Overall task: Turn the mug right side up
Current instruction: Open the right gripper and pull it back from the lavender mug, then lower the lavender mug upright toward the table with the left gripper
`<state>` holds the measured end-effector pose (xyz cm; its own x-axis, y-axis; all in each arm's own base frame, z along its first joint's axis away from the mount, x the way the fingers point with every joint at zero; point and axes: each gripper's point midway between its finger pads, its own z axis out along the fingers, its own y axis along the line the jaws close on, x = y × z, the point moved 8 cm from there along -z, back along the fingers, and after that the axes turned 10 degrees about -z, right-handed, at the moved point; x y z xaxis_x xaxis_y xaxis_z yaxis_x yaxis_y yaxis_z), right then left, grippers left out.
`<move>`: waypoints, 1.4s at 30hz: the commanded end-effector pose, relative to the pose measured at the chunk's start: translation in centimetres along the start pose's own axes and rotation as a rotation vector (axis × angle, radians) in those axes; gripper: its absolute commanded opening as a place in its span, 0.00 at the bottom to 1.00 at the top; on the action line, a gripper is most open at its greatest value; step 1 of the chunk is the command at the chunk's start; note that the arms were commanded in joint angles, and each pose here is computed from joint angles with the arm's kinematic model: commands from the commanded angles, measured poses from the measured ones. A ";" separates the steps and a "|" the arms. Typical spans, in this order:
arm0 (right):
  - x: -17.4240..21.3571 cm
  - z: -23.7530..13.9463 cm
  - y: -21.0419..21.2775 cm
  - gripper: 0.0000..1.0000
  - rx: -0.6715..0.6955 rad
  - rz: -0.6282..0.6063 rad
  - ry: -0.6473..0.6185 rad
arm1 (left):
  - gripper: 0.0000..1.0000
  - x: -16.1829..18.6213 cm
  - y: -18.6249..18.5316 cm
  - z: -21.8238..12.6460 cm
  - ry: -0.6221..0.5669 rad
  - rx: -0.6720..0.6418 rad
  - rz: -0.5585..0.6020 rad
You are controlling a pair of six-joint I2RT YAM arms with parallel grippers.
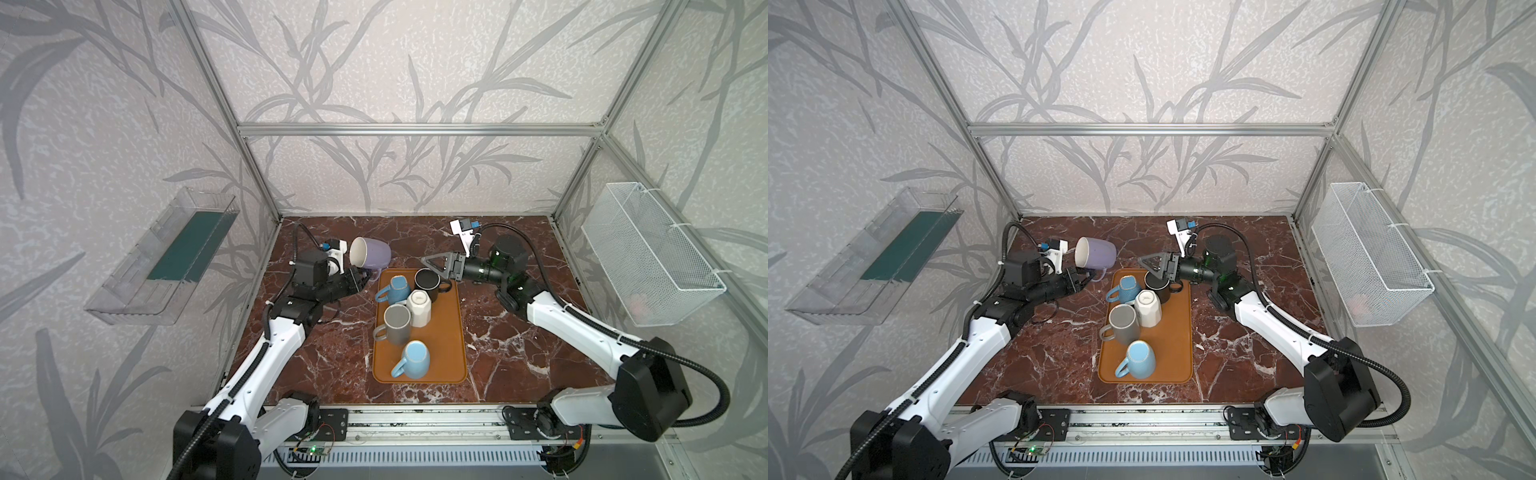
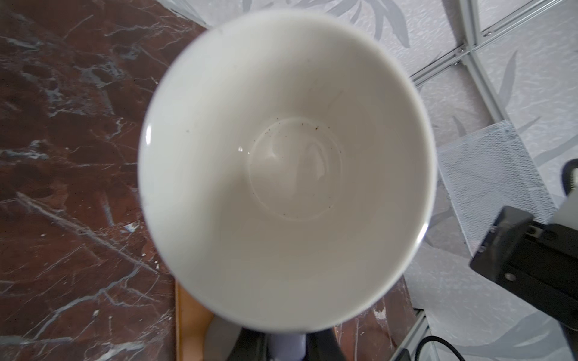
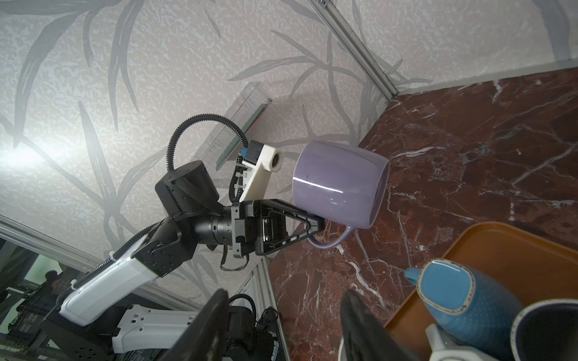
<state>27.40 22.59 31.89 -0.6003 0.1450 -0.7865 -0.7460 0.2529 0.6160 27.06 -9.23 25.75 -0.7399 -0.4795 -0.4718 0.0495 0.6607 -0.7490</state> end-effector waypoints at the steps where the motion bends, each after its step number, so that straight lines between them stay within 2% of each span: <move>1: 0.3 -1.6 0.6 0.58 0.026 -0.021 0.001 | 0.00 -2.3 -1.2 -0.6 -0.083 0.005 0.101; 13: 2.0 -4.8 0.4 0.59 0.095 0.010 0.000 | 0.00 -4.4 2.7 2.3 -0.080 -0.315 0.137; 27: 2.7 -6.4 0.4 0.58 0.183 -0.003 0.046 | 0.00 -6.9 4.4 5.8 -0.024 -0.424 0.190; 42: 3.5 -7.3 -0.1 0.58 0.233 -0.019 0.069 | 0.00 -9.0 6.2 7.7 0.058 -0.639 0.292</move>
<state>23.67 16.50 29.11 -0.6353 0.0759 -0.7685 -0.6606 0.4620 0.5917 38.32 -5.79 20.04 -0.8167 -0.2545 -0.5179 -0.1523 0.9607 -0.2321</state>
